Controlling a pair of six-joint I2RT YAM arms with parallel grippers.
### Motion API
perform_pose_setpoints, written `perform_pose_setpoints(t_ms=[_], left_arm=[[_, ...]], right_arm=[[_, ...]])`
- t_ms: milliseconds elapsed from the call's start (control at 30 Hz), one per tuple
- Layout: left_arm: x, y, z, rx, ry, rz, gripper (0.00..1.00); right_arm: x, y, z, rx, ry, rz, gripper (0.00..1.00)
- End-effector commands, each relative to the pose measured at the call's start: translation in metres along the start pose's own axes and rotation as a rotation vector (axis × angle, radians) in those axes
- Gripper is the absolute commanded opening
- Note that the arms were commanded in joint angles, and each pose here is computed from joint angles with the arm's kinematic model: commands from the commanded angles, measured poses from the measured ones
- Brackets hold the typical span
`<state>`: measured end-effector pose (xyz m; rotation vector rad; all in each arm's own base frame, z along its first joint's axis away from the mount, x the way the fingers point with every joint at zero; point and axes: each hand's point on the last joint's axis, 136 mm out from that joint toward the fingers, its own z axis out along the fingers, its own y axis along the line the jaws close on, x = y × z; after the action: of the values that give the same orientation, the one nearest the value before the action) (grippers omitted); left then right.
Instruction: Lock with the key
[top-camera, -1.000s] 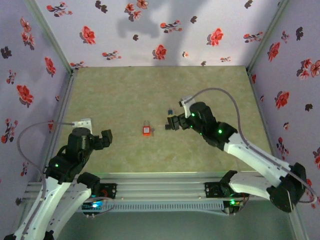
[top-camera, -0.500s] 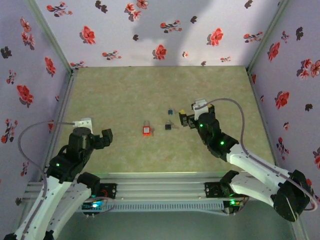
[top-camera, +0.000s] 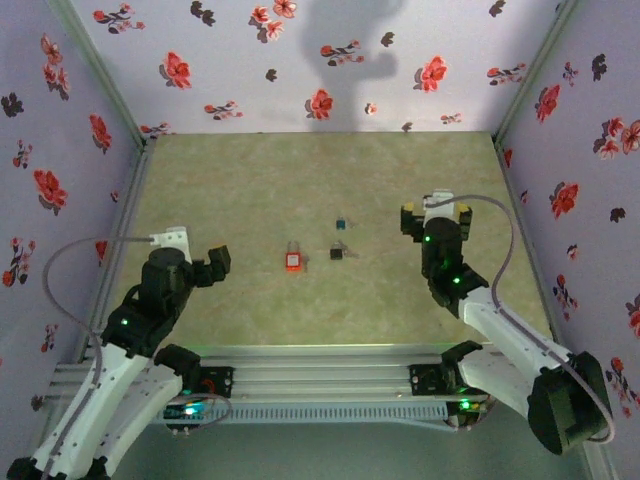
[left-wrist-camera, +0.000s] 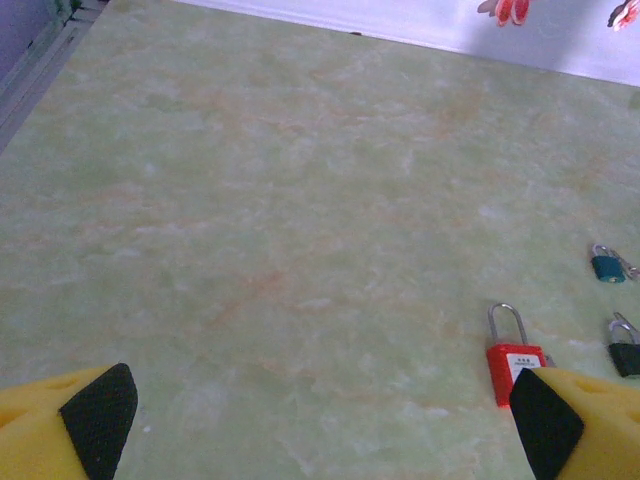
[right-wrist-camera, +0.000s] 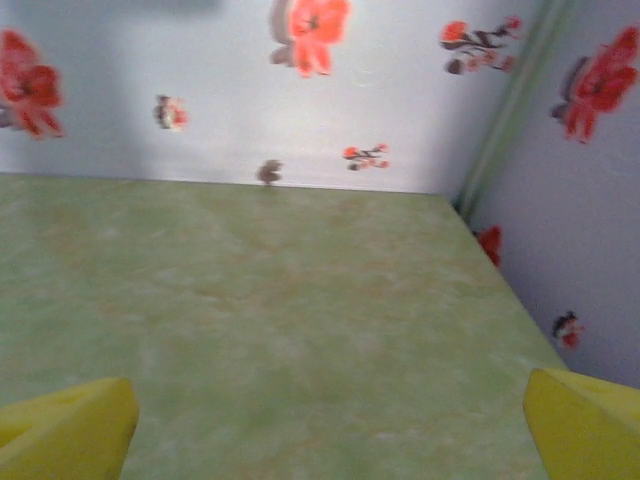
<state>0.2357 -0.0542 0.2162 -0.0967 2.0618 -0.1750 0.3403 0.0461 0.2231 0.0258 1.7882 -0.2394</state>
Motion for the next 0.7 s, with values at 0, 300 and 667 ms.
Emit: perform_pose_setpoints(t_ms=[0,300,667], left_arm=[[-0.012,-0.004,0.011,-0.009,-0.060,0.031,1.00],[-0.011,-0.007,0.039,-0.041,-0.040,0.021,1.00],[-0.015,0.006,0.049,-0.103,-0.045,0.013,1.00]], right_arm=[[0.005,-0.020,0.010,0.082,-0.013,0.046,0.99],[0.055,-0.042,0.047,0.184,0.073,0.063,0.99],[0.102,-0.041,0.073,0.211,0.078,0.031,0.99]])
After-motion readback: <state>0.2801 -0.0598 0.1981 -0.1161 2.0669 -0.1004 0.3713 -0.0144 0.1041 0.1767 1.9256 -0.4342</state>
